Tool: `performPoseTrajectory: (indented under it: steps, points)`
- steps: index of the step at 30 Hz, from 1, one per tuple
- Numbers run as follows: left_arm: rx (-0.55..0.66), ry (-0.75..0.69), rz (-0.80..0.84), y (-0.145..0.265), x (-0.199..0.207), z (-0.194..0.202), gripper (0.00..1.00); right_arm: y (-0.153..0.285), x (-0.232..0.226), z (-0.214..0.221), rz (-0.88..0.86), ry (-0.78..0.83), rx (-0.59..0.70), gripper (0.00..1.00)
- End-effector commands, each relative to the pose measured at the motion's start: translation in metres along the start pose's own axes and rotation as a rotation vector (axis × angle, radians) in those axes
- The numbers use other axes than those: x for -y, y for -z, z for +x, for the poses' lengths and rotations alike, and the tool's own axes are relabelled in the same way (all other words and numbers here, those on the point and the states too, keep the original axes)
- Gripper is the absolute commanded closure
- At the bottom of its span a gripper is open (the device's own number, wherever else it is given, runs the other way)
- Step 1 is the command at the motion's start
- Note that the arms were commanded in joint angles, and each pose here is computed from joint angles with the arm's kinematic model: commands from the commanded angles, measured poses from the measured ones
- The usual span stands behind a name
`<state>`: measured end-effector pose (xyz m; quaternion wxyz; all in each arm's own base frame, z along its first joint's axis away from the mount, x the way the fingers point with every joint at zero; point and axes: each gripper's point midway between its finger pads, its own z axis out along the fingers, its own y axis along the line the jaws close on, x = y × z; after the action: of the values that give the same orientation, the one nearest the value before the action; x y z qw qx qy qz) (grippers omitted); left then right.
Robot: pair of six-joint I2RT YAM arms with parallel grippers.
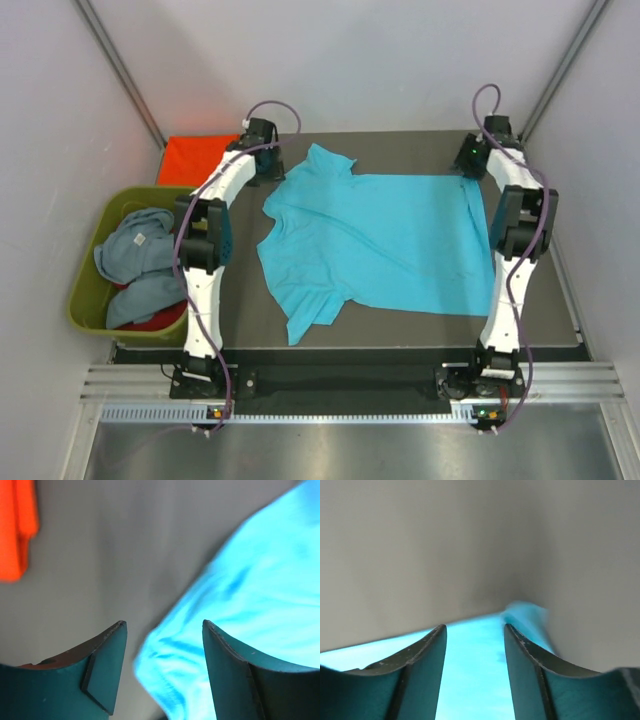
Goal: Fold and stack the t-shirts
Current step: Flatten the tshirt out
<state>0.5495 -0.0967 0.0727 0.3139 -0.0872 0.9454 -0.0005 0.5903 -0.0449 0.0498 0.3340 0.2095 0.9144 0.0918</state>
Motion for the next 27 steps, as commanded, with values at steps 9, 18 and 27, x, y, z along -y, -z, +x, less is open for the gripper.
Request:
performPoseTrajectory:
  steps: [9,18,27]
  points:
    - [0.218,0.134,0.431,0.019,0.086,-0.082,0.36,0.005,-0.263,-0.001,-0.672,-0.232,0.111,0.49]
    - [0.177,0.161,0.499,0.028,0.094,-0.069,0.37,-0.019,-0.297,0.05,-0.679,-0.313,0.006,0.48]
    - [0.183,0.153,0.511,0.038,0.093,-0.072,0.38,-0.029,-0.304,0.08,-0.66,-0.371,-0.062,0.58]
